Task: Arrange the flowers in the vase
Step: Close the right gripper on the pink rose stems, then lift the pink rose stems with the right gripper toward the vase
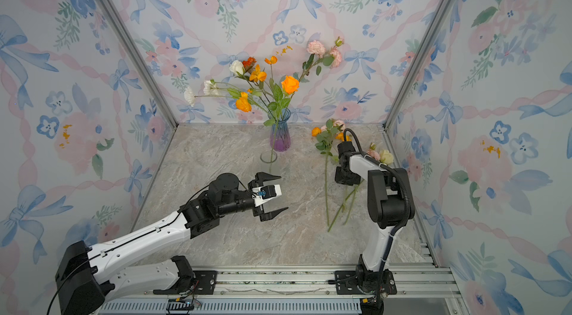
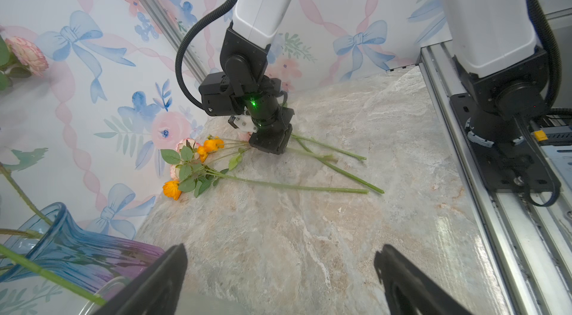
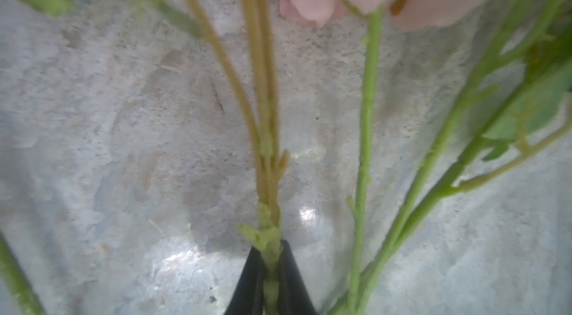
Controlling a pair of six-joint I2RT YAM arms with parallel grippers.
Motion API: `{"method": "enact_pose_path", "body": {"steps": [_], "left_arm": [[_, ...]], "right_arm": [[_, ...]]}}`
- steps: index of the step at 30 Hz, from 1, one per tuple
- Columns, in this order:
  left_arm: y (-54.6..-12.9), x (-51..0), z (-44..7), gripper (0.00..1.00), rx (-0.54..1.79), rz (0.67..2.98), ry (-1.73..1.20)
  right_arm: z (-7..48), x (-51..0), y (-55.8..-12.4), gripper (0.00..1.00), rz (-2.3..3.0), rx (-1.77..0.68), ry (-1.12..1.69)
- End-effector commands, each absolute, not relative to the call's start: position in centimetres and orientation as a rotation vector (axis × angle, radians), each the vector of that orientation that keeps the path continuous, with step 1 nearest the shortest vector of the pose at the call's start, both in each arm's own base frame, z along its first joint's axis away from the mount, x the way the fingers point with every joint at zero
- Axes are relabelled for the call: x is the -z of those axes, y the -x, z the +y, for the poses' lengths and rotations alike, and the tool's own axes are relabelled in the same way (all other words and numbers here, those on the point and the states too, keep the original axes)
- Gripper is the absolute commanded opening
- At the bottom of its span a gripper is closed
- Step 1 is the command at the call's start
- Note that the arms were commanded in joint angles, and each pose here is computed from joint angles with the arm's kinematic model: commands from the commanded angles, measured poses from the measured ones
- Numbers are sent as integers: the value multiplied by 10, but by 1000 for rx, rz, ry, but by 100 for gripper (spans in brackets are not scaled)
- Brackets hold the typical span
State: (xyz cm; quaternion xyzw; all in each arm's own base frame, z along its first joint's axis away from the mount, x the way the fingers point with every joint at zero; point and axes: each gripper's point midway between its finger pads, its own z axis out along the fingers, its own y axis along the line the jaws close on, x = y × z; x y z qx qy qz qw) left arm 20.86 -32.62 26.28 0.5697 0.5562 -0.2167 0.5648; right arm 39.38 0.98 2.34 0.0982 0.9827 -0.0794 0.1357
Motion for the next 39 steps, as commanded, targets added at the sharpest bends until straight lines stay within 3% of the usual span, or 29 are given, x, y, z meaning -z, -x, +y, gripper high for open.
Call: {"method": "enact_pose_path", "body": {"steps": [1, 4, 14, 24, 32, 39], "left_arm": [[-204, -270, -326, 98, 522, 1280, -1332], [-203, -273, -325, 98, 522, 1272, -1328], [-198, -277, -326, 98, 526, 1256, -1330], [-207, -293, -309, 98, 425, 1237, -1284], [-228, -329, -266, 98, 306, 1221, -1139], [-228, -341, -248, 98, 265, 1218, -1078]], "right_arm": [[22, -27, -390, 5, 2846, 254, -190], [28, -35, -385, 0, 2839, 293, -140], [49, -85, -370, 0, 2776, 258, -78], [63, -153, -365, 0, 2672, 57, -143], [76, -261, -365, 0, 2268, -266, -291], [98, -363, -335, 0, 1896, -278, -191]]}}
